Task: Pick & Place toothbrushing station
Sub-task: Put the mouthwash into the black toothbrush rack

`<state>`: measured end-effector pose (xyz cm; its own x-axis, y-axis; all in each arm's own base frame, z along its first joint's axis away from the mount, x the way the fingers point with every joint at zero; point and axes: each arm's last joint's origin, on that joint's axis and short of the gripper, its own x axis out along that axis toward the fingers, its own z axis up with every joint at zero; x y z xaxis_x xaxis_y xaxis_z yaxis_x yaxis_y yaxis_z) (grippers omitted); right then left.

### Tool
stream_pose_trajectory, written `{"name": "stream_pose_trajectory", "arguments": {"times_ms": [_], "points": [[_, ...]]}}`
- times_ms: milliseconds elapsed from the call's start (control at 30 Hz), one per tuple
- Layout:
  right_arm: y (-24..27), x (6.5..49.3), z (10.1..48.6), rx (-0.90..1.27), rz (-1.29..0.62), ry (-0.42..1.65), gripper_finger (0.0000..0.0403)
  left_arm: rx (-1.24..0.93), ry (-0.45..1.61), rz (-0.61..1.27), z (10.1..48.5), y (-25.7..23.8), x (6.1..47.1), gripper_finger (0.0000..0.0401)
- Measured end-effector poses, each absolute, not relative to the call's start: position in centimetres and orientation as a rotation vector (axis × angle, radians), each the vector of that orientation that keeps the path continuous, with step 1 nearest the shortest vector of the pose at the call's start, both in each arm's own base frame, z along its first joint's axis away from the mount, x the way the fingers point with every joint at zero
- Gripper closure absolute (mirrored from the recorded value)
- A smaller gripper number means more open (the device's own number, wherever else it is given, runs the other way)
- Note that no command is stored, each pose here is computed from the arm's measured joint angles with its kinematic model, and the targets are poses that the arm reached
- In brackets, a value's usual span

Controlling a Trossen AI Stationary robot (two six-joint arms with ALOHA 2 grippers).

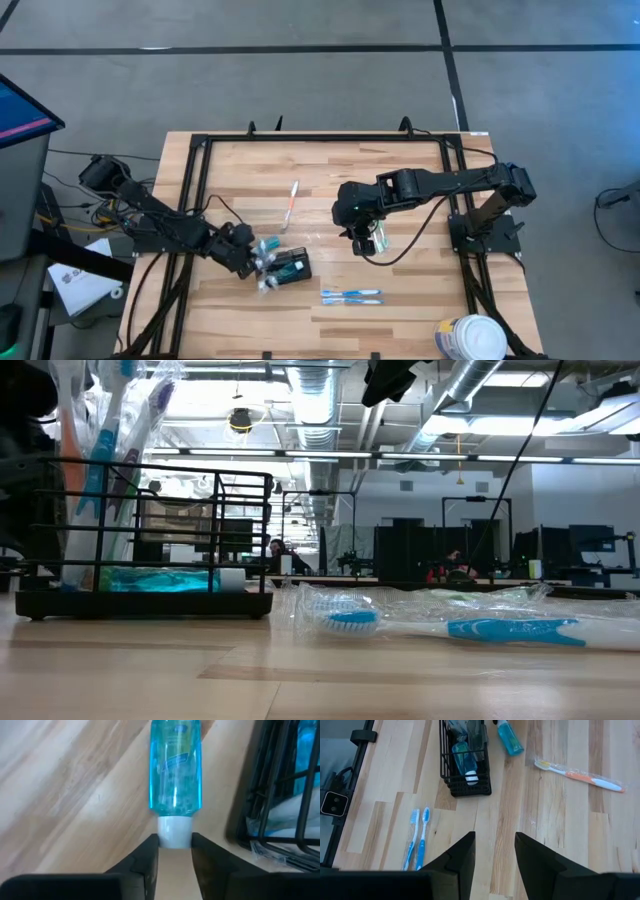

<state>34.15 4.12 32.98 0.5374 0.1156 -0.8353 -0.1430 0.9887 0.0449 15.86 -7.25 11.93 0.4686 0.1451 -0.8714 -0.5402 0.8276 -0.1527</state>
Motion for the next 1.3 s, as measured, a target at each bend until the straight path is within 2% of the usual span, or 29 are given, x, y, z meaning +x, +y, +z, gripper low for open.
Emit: {"name": "stream_pose_trajectory", "arguments": {"times_ms": [133,667,1000,1167,1300], "points": [[4.1,34.1,33.0,-0.030,0.154,0.991,0.0274,-0.387,0.983,0.438,12.0,-7.1,15.9,0.0306],[4.2,34.5,33.2,-0.029,0.155,0.947,0.0274,-0.333,0.941,0.454,11.9,-7.0,16.0,0.0267],[4.2,34.5,33.2,-0.029,0.155,0.948,0.0274,-0.316,0.915,0.464,12.0,-7.0,16.1,0.0255],[4.2,34.5,33.2,-0.029,0.155,0.948,0.0274,-0.296,0.910,0.492,11.2,-6.5,15.4,0.0269],[4.2,34.5,33.2,-0.029,0.156,0.948,0.0274,-0.285,0.906,0.505,10.8,-6.3,15.1,0.0305]]}}
